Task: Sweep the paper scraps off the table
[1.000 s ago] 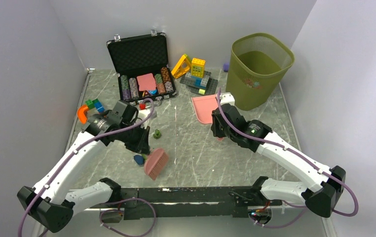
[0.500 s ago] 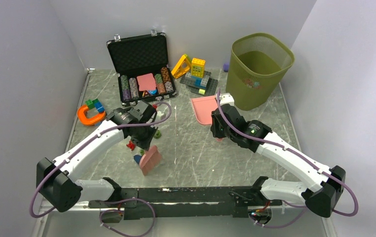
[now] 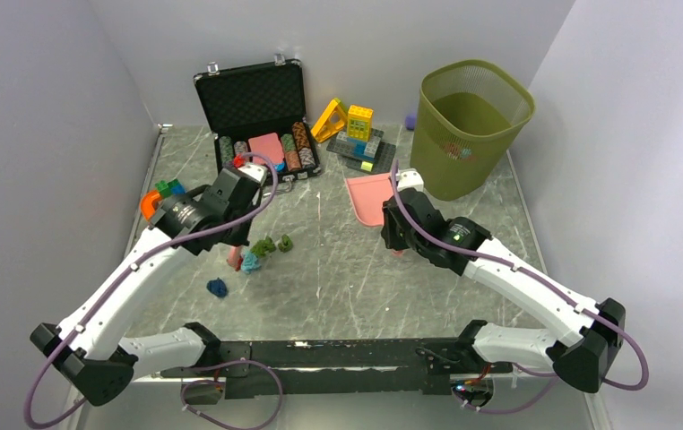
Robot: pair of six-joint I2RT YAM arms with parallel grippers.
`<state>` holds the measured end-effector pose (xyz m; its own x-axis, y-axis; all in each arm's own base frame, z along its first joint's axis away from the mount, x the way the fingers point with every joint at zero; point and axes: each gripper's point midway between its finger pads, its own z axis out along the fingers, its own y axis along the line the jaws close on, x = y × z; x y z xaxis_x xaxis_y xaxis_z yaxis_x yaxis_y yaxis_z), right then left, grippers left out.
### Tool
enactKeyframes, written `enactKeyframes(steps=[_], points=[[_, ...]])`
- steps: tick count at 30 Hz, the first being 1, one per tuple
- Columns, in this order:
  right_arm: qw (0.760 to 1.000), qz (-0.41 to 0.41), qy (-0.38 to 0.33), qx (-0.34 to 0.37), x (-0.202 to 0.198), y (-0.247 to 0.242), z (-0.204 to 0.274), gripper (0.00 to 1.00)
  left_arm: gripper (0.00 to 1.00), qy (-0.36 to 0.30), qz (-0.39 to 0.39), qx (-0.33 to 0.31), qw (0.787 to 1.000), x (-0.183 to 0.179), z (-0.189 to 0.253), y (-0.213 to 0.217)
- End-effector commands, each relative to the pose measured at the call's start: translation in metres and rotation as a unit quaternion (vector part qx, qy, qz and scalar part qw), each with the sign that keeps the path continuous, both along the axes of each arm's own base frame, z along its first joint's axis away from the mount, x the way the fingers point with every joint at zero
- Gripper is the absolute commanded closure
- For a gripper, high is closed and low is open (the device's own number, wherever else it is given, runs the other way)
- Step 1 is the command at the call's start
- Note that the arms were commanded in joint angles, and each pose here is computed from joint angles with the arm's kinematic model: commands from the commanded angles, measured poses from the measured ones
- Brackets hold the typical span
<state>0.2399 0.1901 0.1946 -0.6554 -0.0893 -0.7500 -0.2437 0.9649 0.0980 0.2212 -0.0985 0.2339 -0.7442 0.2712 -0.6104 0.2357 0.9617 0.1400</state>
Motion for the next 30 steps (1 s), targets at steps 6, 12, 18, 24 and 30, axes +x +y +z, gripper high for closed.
enactKeyframes(steps=[6,12,18,24,30], points=[[0.999,0.008,-0.025,0.022,0.008,0.011,0.013,1.00,1.00,0.047,0.297,0.164,0.939,-0.019,-0.007,0.108],[0.999,0.004,-0.029,0.016,0.006,0.005,0.013,1.00,1.00,0.098,0.353,0.111,0.924,-0.015,-0.050,0.105],[1.000,0.008,-0.024,0.014,0.003,0.004,0.009,1.00,1.00,0.123,0.332,-0.051,0.934,0.006,-0.079,0.051],[1.000,0.013,-0.011,0.004,0.001,0.005,0.002,1.00,1.00,0.112,0.307,-0.166,0.930,0.040,-0.074,0.006],[1.000,0.015,-0.010,0.001,0.000,0.003,0.004,1.00,1.00,0.075,0.261,-0.171,0.947,0.066,-0.041,-0.011]])
